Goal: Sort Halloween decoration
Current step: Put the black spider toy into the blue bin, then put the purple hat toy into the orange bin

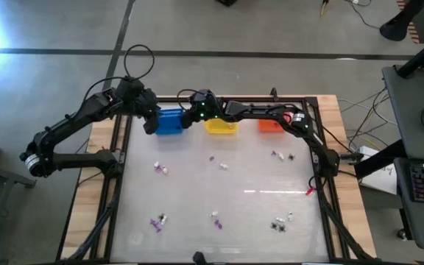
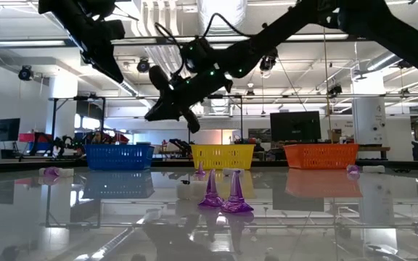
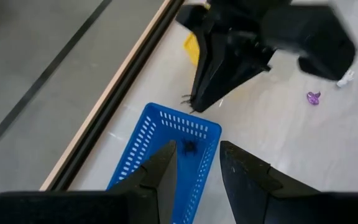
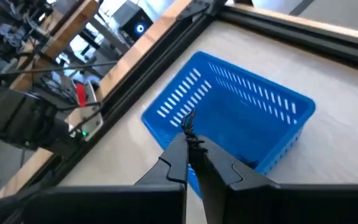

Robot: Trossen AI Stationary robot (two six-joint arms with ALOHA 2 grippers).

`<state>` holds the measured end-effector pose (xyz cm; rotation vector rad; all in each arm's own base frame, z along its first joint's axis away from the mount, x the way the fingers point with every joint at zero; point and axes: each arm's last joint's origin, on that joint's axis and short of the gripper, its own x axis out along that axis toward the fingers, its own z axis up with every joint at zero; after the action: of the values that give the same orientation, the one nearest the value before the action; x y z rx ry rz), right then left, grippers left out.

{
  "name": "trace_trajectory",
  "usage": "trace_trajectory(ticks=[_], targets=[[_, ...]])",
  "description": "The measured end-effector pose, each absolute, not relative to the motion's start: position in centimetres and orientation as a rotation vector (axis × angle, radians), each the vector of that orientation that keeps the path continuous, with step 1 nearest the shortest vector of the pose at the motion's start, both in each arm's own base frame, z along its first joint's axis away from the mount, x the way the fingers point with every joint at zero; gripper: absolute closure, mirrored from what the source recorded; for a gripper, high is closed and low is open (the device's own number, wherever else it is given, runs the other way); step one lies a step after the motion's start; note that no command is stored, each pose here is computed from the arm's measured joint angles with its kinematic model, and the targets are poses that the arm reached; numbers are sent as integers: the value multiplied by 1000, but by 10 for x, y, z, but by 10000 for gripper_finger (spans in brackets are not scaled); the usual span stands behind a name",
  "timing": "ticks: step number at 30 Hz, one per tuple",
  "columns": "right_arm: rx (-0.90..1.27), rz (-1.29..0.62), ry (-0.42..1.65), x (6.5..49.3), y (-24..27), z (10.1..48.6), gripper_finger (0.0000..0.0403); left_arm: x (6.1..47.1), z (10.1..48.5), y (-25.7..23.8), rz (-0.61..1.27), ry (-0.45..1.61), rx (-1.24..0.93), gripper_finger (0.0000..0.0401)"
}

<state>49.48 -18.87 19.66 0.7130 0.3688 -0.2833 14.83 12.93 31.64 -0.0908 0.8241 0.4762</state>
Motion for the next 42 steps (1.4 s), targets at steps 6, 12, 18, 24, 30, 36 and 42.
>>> trace_trajectory(ticks=[6, 12, 18, 24, 30, 36, 42], targets=[[756, -178, 398, 520, -194, 179, 394, 149, 316, 129, 477, 822, -92, 296], [677, -184, 482, 527, -198, 192, 394, 148, 316, 129, 483, 821, -106, 296], [518, -155, 491, 528, -198, 213, 381, 148, 316, 129, 483, 823, -108, 296], [495, -156, 498, 526, -201, 215, 326, 148, 316, 129, 483, 824, -108, 296], [514, -191, 534, 523, -204, 213, 288, 148, 316, 129, 483, 825, -108, 296], [538, -208, 677, 510, -203, 223, 272, 147, 316, 128, 481, 832, -112, 296], [511, -182, 970, 476, -188, 246, 266, 148, 313, 129, 475, 861, -126, 296]])
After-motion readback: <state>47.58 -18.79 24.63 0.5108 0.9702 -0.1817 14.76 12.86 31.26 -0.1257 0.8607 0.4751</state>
